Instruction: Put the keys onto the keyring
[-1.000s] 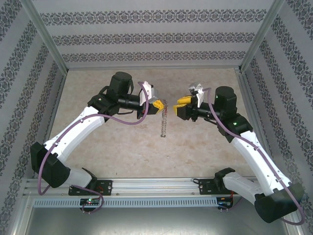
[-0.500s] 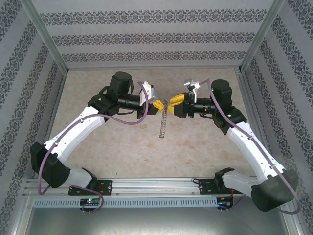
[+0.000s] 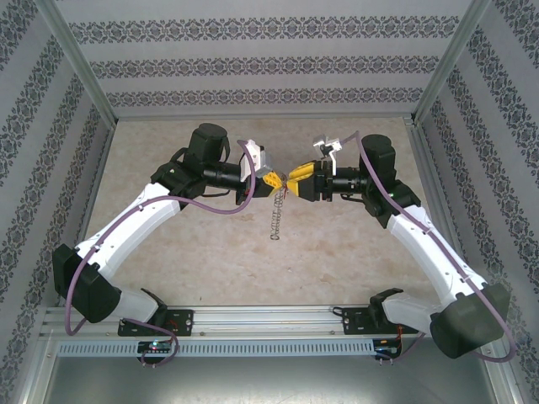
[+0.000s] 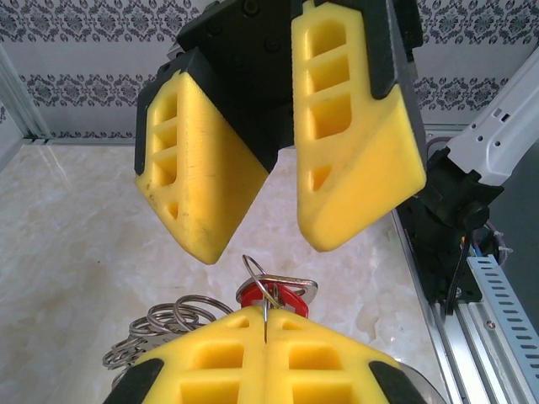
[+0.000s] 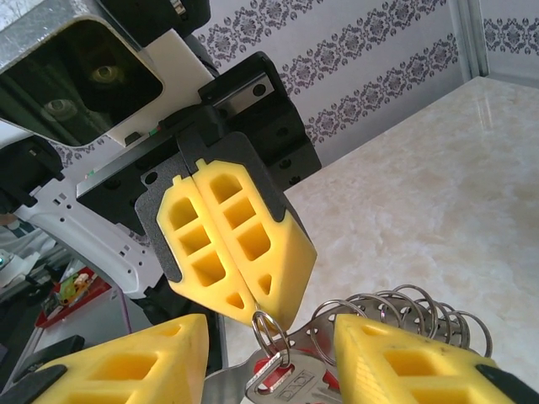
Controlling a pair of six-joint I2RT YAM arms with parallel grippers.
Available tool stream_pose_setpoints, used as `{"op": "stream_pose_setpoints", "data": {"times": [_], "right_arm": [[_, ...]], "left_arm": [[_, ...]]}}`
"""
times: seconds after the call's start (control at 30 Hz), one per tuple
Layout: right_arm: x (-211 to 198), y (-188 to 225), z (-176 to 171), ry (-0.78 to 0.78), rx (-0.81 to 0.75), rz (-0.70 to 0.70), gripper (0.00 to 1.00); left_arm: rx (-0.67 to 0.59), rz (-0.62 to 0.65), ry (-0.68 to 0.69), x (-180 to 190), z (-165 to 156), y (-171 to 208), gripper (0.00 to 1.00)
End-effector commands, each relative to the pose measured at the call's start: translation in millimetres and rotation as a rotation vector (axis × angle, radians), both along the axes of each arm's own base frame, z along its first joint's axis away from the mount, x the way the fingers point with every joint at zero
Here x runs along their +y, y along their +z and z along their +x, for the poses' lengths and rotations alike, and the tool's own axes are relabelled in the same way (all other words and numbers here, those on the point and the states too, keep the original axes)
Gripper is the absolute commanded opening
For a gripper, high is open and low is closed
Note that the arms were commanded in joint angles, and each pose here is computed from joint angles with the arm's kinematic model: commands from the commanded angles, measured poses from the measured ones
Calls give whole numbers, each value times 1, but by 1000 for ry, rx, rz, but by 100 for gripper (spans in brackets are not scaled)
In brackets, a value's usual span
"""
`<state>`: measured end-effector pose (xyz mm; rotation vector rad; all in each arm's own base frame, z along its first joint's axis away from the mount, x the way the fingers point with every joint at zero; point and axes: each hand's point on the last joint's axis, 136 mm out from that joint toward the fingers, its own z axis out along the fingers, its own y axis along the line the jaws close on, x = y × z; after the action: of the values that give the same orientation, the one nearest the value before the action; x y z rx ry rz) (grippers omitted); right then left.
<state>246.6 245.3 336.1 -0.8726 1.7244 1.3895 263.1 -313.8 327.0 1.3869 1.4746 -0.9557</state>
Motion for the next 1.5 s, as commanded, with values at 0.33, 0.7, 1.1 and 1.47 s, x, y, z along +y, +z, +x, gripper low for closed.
{"op": "stream_pose_setpoints", "data": {"times": [0.33, 0.7, 1.1, 1.47], "right_arm": [[1, 9, 1, 30, -34, 20, 28], [0, 5, 4, 17, -21, 14, 0], [-8, -13, 16, -79, 14, -21, 0], [-21, -20, 14, -140, 33, -22, 0]], "left_arm": [[-56, -57, -33, -3, -9, 22, 0], [-53, -57, -32, -3, -8, 21, 0], [-74, -67, -10, -1, -6, 24, 0], [-84, -70, 7, -1, -4, 25, 0]]}}
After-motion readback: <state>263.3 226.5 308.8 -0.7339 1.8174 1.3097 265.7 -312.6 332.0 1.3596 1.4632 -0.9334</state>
